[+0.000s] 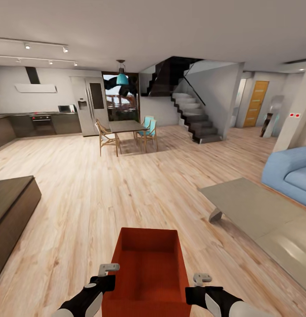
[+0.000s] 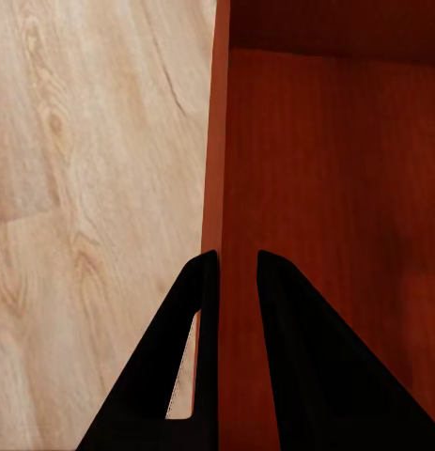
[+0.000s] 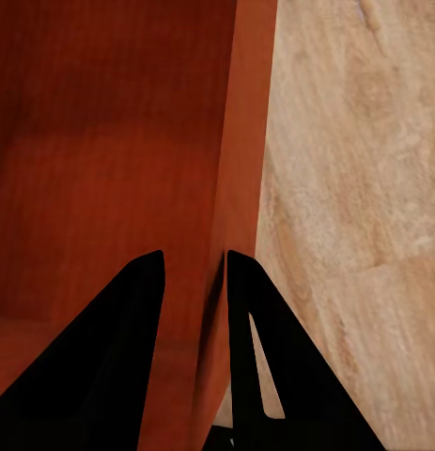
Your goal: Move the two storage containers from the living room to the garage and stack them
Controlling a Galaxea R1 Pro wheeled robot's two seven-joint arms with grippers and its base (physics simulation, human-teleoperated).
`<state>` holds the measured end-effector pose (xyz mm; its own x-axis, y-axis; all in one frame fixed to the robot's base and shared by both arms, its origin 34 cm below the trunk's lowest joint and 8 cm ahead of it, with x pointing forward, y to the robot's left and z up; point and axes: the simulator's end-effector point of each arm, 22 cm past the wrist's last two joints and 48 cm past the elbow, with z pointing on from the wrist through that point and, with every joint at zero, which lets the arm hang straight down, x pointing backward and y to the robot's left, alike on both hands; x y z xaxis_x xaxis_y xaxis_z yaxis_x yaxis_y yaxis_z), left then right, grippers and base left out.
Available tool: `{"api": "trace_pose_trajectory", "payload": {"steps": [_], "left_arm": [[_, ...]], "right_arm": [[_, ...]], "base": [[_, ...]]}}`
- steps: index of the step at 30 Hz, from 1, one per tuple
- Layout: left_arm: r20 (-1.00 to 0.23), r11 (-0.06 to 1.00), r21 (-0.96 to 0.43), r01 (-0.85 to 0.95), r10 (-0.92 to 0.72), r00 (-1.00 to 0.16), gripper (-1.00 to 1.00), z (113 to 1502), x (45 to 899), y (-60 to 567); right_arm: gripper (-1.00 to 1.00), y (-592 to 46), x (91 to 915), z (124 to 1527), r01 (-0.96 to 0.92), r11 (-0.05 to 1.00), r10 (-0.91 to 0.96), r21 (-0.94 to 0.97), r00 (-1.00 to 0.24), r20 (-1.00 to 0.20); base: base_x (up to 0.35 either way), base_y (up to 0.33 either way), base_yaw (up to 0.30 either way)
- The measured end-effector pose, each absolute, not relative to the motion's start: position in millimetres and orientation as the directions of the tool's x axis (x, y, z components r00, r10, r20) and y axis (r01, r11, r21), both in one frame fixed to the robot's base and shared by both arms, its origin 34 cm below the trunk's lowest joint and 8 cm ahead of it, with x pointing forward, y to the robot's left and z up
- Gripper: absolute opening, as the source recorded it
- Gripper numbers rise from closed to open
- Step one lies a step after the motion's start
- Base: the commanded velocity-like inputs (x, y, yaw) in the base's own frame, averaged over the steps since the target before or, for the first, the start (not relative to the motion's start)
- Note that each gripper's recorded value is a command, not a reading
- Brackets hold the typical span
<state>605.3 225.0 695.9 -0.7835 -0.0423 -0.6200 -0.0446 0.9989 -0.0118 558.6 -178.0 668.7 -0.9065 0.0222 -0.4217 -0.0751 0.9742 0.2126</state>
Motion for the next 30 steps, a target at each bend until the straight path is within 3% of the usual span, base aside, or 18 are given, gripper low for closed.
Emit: {"api": "trace_pose_trajectory", "payload": {"steps": [30], "left_arm": [[-0.620, 0.999, -0.011, -0.045, -0.042, -0.783, -1.00, 696.0, 605.4, 225.1]], "right_arm": [[-1.00, -177.9, 558.7, 668.7, -0.075, 0.974, 0.022, 0.213, -0.906, -0.422]], "base": [[0.329, 0.078, 0.008]]}}
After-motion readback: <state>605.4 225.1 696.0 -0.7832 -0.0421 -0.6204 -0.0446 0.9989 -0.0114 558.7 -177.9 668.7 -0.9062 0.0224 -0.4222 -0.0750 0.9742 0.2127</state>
